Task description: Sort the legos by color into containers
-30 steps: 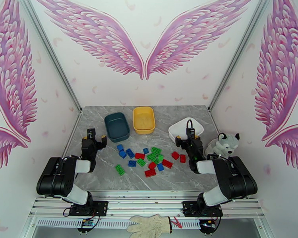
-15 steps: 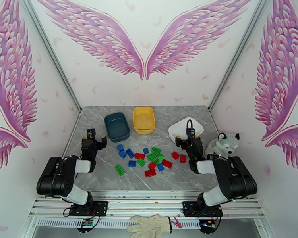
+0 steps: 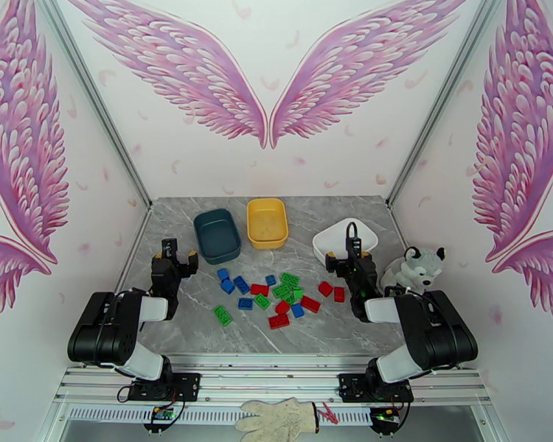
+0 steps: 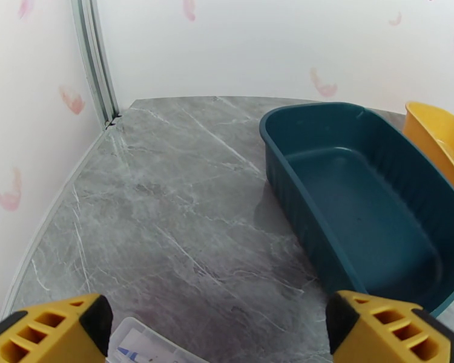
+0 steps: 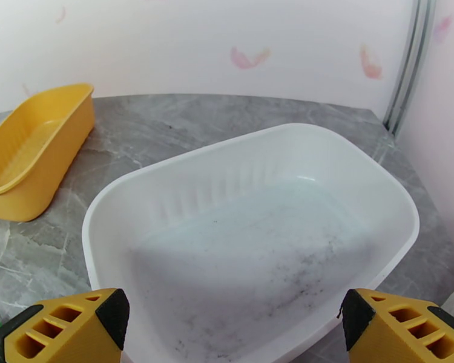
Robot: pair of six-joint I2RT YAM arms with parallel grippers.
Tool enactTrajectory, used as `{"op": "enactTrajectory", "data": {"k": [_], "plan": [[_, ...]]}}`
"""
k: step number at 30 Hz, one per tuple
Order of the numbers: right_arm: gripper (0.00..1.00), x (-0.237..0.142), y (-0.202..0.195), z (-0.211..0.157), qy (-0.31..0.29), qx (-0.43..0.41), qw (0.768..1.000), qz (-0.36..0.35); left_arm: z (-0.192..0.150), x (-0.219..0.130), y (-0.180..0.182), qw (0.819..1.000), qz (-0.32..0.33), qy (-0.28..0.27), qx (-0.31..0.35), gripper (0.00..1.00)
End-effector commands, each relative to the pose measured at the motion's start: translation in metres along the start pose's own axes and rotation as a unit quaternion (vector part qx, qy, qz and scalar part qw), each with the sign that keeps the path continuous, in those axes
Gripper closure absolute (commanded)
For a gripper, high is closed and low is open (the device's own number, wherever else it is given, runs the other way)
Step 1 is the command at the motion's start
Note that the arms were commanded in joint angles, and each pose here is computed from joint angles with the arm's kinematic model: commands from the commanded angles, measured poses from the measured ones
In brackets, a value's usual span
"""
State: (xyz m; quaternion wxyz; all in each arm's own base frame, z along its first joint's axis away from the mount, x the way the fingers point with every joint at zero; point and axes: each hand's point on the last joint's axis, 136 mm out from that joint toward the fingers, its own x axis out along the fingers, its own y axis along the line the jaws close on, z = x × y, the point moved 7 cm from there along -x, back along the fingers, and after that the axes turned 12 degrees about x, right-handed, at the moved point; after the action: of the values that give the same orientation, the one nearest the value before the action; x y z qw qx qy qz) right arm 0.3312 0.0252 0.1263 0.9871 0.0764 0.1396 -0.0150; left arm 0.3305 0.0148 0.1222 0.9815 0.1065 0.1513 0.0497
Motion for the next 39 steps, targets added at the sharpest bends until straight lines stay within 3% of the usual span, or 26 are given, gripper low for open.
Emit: {"op": "enactTrajectory", "data": {"k": [1, 8, 11, 15, 17, 20, 23, 26, 29, 33, 39], "plan": [[0.01, 0.004, 0.0, 0.003, 0.001, 0.004, 1.0, 0.004, 0.011, 0.001, 0.003, 1.0, 0.004, -0.013, -0.001, 0.01], [0.01, -0.004, -0.013, 0.024, -0.014, 0.028, 0.996, -0.078, 0.03, -0.029, 0.023, 0.994, 0.097, -0.033, -0.027, 0.01], [0.01, -0.019, -0.015, 0.036, -0.035, 0.031, 0.993, -0.105, 0.05, -0.052, 0.022, 0.99, 0.121, -0.069, -0.028, 0.01], [0.01, -0.049, -0.014, 0.057, -0.082, 0.082, 0.985, -0.126, 0.079, -0.088, 0.017, 0.981, 0.072, -0.148, -0.1, 0.01], [0.01, -0.064, -0.009, 0.072, -0.086, 0.131, 0.982, -0.101, 0.095, -0.102, 0.021, 0.973, 0.065, -0.148, -0.165, 0.01], [0.01, -0.079, 0.001, 0.102, -0.023, 0.193, 0.977, -0.09, 0.114, -0.118, 0.025, 0.946, 0.04, -0.129, -0.296, 0.01], [0.01, -0.079, 0.022, 0.119, 0.07, 0.234, 0.969, -0.035, 0.124, -0.123, 0.0, 0.923, -0.087, -0.14, -0.347, 0.01], [0.01, -0.074, 0.048, 0.106, 0.152, 0.275, 0.947, 0.066, 0.113, -0.125, -0.019, 0.921, -0.125, -0.101, -0.354, 0.01], [0.0, -0.075, 0.062, 0.083, 0.195, 0.298, 0.924, 0.138, 0.106, -0.126, -0.036, 0.921, -0.17, -0.056, -0.346, 0.01], [0.21, -0.086, 0.075, 0.072, 0.243, 0.241, 0.928, 0.145, 0.105, -0.133, -0.057, 0.925, -0.23, -0.017, -0.302, 0.01], [0.28, -0.084, 0.112, 0.059, 0.282, 0.187, 0.926, 0.167, 0.116, -0.136, -0.079, 0.924, -0.283, 0.004, -0.258, 0.03]]}}
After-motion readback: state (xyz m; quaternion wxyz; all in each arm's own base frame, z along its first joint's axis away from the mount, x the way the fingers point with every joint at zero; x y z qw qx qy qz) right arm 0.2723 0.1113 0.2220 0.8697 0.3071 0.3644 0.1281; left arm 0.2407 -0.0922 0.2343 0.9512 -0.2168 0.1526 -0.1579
